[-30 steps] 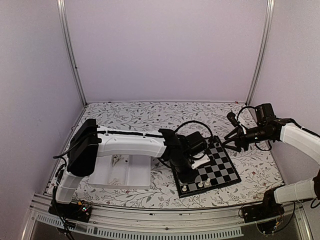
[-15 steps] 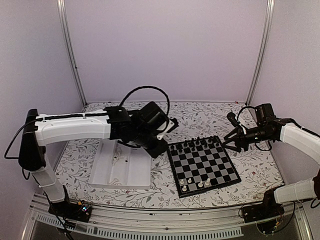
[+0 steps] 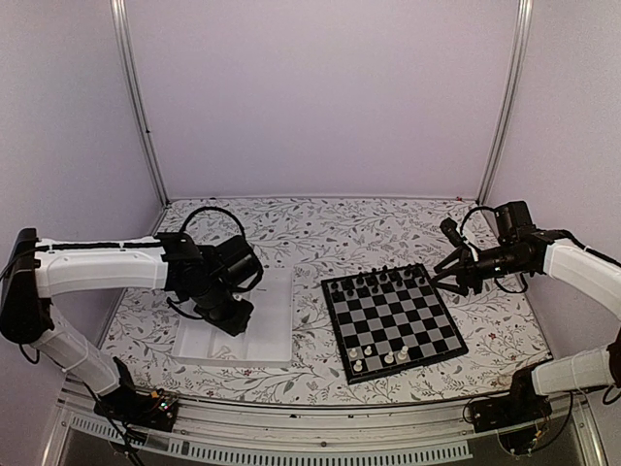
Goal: Set up the chess pieces on the board
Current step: Pick up the chess piece from the storage box.
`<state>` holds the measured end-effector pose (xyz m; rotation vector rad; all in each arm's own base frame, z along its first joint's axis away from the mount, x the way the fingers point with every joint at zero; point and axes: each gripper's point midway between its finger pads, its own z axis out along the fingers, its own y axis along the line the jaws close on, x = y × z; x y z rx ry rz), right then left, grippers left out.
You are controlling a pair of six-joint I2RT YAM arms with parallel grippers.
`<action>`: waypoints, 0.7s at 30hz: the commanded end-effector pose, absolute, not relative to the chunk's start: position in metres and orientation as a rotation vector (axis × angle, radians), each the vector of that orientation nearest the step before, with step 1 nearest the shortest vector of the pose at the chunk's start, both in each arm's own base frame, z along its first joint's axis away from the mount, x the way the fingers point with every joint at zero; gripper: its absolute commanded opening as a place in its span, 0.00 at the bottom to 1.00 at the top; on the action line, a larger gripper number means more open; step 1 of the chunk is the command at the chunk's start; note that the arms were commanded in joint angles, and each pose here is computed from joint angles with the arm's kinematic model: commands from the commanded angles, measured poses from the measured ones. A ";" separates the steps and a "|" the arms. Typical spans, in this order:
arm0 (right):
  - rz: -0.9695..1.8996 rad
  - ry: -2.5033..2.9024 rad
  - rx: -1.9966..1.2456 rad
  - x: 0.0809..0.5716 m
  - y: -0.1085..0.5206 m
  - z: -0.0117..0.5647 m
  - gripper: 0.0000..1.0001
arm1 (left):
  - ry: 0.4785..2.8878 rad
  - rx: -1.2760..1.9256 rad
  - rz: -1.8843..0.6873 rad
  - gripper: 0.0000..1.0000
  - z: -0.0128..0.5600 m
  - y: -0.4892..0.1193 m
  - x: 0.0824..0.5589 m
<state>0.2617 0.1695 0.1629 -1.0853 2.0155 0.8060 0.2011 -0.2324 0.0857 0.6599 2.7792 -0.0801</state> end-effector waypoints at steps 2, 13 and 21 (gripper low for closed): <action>0.837 2.022 -1.090 0.255 0.170 0.158 0.51 | 2.900 0.592 -0.055 0.31 0.077 -0.211 0.176; 0.832 2.017 -1.095 0.254 0.170 0.160 0.51 | 2.978 0.652 0.171 0.36 0.035 -0.198 0.177; 0.835 2.020 -1.093 0.254 0.169 0.159 0.51 | 3.009 0.668 0.241 0.35 0.021 -0.190 0.177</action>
